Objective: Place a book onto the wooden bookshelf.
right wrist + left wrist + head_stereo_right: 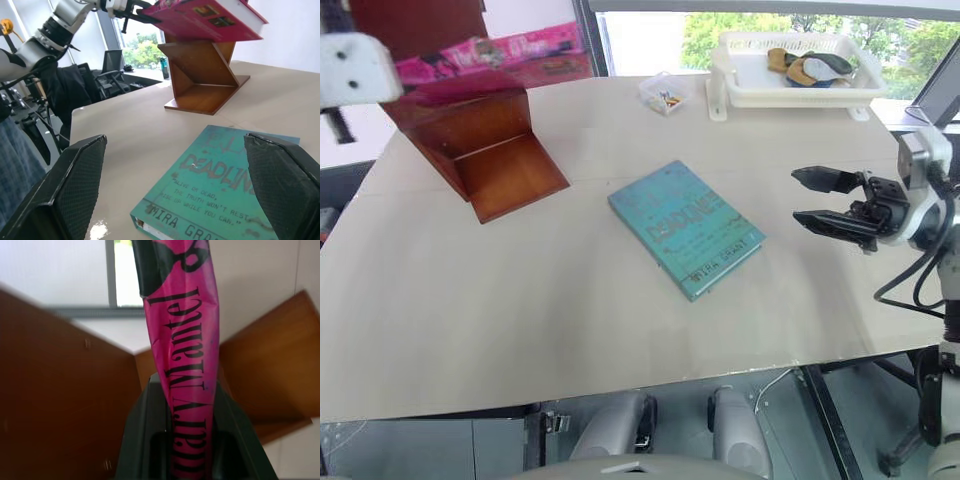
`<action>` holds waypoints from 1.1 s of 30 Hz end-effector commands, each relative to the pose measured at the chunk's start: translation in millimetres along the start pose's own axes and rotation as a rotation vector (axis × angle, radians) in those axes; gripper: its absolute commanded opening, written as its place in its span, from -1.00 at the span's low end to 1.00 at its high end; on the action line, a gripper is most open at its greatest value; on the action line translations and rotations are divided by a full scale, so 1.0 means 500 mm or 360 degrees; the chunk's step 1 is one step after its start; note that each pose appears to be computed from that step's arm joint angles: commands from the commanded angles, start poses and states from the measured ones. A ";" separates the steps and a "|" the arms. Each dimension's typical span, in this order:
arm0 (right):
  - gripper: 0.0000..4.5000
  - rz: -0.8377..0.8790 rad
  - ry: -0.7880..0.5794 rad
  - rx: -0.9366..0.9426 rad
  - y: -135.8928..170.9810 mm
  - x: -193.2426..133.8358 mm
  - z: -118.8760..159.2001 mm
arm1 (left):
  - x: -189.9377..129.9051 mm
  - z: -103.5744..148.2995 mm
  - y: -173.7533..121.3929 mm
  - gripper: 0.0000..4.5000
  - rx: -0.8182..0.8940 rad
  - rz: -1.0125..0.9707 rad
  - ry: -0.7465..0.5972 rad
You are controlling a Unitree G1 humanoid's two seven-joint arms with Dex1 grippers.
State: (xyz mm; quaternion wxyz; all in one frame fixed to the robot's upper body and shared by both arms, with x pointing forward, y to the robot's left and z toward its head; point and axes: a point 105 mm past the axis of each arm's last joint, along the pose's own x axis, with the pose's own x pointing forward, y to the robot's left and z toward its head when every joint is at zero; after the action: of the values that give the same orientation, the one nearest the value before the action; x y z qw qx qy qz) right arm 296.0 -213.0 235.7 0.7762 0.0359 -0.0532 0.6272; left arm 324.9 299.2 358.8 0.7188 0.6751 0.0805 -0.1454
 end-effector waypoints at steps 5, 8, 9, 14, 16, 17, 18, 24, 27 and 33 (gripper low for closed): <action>1.00 0.0112 -0.0078 -0.0056 -0.003 0.004 0.030 | -0.025 -0.023 0.004 -0.90 -0.0073 0.0044 0.0135; 1.00 0.0132 -0.0170 -0.0028 -0.010 0.004 0.046 | -0.015 -0.030 0.006 -0.90 -0.0057 0.0055 0.0181; 1.00 0.0133 -0.0174 -0.0024 -0.012 0.002 0.047 | -0.012 -0.034 0.005 -0.90 -0.0045 0.0050 0.0194; 1.00 0.0125 -0.0160 -0.0028 -0.021 0.006 0.040 | 0.015 -0.057 0.003 -0.90 -0.0013 0.0027 0.0254; 1.00 0.0134 -0.0164 -0.0038 -0.021 0.010 0.039 | 0.024 -0.057 0.011 -0.90 0.0013 0.0039 0.0257; 1.00 0.0136 -0.0168 -0.0043 -0.020 0.012 0.040 | 0.025 -0.057 0.017 -0.90 0.0020 0.0048 0.0258; 1.00 0.0135 -0.0169 -0.0047 -0.020 0.012 0.039 | 0.027 -0.059 0.020 -0.90 0.0027 0.0041 0.0266; 1.00 0.0103 -0.0175 -0.0058 -0.021 0.002 0.041 | 0.032 -0.055 0.035 0.30 0.0041 0.0043 0.0261; 1.00 0.0057 -0.0147 -0.0062 -0.031 -0.007 0.035 | 0.021 -0.062 0.045 0.96 0.0008 0.0072 0.0286; 1.00 0.0022 -0.0180 -0.0045 -0.041 -0.018 0.041 | -0.017 -0.086 0.060 0.99 -0.0024 0.0085 0.0403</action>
State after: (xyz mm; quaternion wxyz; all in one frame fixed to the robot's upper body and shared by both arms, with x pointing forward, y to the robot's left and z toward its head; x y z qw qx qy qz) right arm 323.9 -224.8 232.8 0.7897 0.0872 -0.0708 0.6031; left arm 343.7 339.0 360.3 0.7062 0.6821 0.1741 -0.0756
